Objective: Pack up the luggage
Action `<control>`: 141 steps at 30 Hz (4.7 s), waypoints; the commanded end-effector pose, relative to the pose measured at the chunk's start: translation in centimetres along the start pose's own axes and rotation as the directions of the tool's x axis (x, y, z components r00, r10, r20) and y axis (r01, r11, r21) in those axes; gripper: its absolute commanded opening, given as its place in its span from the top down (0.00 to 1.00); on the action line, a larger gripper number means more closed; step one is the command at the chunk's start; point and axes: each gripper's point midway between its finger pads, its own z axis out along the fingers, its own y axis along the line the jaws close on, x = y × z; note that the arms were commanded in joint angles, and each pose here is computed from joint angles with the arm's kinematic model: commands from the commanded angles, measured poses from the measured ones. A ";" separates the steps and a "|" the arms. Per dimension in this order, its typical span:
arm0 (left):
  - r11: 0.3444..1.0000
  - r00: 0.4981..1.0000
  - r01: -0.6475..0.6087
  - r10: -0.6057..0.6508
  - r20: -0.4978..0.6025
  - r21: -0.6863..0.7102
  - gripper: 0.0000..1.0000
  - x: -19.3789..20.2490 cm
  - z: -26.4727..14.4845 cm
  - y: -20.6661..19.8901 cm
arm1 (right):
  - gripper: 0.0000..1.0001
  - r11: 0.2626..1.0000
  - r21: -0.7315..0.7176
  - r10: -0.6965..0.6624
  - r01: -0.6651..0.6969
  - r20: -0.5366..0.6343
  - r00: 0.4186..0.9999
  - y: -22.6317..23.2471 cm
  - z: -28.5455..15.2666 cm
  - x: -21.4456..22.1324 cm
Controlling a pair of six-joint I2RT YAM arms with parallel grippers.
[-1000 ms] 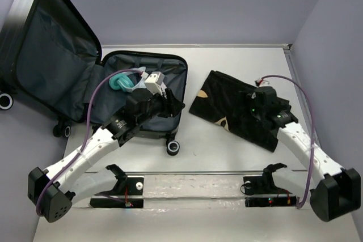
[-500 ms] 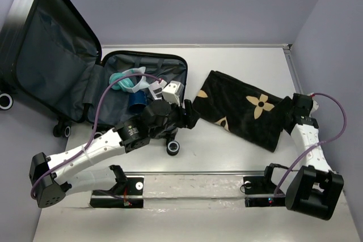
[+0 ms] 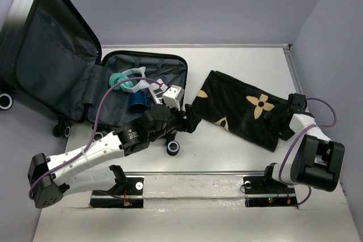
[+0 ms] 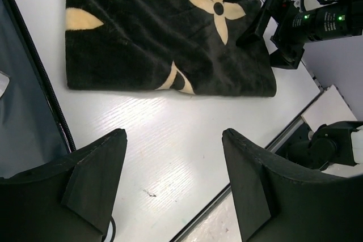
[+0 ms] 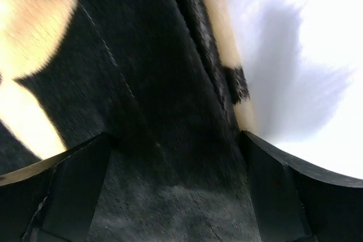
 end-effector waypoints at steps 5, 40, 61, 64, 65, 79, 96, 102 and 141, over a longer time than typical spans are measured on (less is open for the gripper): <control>1.000 0.997 -0.014 0.014 0.069 -0.003 0.20 -1.7 0.6 -0.4 | 0.47 0.993 -0.114 0.010 -0.021 -0.100 0.995 2.4 2.6 1.2; 0.804 0.966 -0.154 0.000 -0.260 -0.574 0.11 2.0 28.4 15.9 | 0.93 0.941 -0.307 -0.076 0.145 0.225 0.971 6.8 -0.9 -5.4; 0.981 0.946 0.110 -0.152 -0.285 -0.161 0.94 4.2 28.9 8.0 | 0.93 0.872 -0.450 -0.074 0.191 0.266 0.961 9.3 -5.3 -5.3; 0.991 0.981 0.105 -0.117 -0.157 -0.083 0.94 -3.4 26.4 4.4 | 0.93 0.837 -0.500 -0.091 0.223 0.275 0.957 10.5 -7.5 -5.0; 0.993 0.986 0.103 -0.109 -0.127 -0.056 0.94 -5.4 25.6 3.3 | 0.93 0.824 -0.514 -0.098 0.237 0.283 0.954 11.0 -8.3 -5.0; 0.989 0.969 0.124 -0.103 0.223 -0.081 0.94 -26.7 6.5 5.6 | 0.93 0.470 -0.759 -0.142 0.450 0.438 0.887 23.5 -27.6 -3.4; 0.536 0.892 0.443 -0.177 0.417 -0.719 0.94 -18.1 -9.7 39.4 | 0.93 0.176 -0.867 -0.558 0.466 0.302 0.773 48.7 -19.8 22.8; 0.483 0.899 0.437 -0.196 0.393 -0.759 0.92 -16.1 -9.0 42.0 | 0.88 0.217 -0.811 -0.621 0.543 0.314 0.718 48.0 -14.6 25.2; -0.427 0.862 0.494 0.357 0.360 -0.758 0.15 -13.6 -37.3 30.4 | 0.13 -0.040 -0.721 -0.666 0.692 0.535 0.519 28.9 -22.2 22.0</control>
